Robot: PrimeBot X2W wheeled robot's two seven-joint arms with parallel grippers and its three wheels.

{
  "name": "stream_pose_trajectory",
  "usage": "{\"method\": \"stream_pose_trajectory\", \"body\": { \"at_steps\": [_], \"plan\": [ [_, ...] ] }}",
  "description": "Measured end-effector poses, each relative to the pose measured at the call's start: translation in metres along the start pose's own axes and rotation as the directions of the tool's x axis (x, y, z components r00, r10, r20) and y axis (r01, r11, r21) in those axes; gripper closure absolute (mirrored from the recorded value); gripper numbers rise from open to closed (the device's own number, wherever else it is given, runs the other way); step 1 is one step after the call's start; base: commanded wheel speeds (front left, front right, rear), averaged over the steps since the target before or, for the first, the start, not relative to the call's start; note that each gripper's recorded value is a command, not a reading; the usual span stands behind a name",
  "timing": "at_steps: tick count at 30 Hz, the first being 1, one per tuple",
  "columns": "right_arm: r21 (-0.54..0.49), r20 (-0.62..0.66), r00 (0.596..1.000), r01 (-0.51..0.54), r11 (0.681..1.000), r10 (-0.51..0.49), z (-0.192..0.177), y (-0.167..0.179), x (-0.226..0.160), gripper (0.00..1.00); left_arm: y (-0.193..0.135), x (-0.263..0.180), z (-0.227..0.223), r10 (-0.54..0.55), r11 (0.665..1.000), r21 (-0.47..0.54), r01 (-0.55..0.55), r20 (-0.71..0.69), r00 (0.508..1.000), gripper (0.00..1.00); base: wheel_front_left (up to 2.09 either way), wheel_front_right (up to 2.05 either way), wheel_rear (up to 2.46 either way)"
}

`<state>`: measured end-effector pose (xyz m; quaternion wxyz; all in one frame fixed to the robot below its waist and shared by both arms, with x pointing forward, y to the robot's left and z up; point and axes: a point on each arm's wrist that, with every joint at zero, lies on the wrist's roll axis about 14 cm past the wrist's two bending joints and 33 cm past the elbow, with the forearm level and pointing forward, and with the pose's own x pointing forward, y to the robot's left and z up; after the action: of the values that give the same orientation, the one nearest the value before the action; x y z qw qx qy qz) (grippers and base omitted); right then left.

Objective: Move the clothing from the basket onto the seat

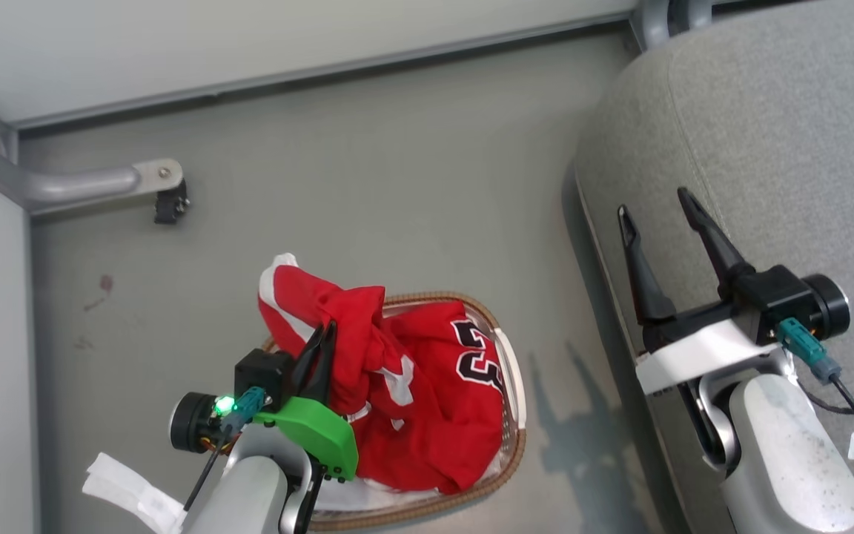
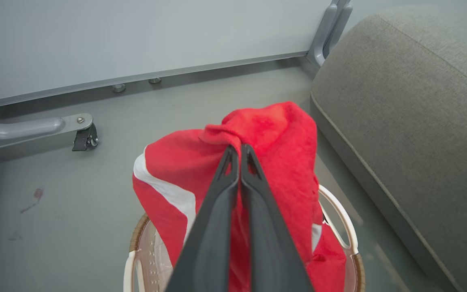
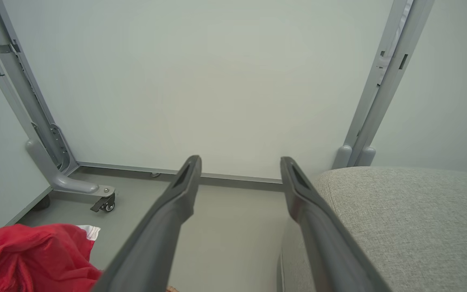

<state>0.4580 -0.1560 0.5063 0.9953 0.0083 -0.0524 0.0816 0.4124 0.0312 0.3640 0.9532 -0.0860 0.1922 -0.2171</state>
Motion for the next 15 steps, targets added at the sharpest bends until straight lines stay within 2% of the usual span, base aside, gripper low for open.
{"method": "stream_pose_trajectory", "body": {
  "at_steps": [7, 15],
  "plan": [
    [0.017, 0.010, 1.000, -0.026, 1.000, 0.026, 0.011, 0.015, -0.019, 0.00, -0.002, -0.022, 0.061, 0.022, 1.000, 0.008, -0.024, 0.189, 0.982, 1.00, 0.00, 0.00, 0.00],
    [0.046, 0.012, 0.998, -0.055, 0.997, 0.054, 0.016, 0.032, -0.037, 0.00, -0.014, -0.048, 0.130, 0.003, 0.999, 0.039, -0.020, 0.392, 0.920, 1.00, 0.00, 0.00, 0.00]
  ]
}}
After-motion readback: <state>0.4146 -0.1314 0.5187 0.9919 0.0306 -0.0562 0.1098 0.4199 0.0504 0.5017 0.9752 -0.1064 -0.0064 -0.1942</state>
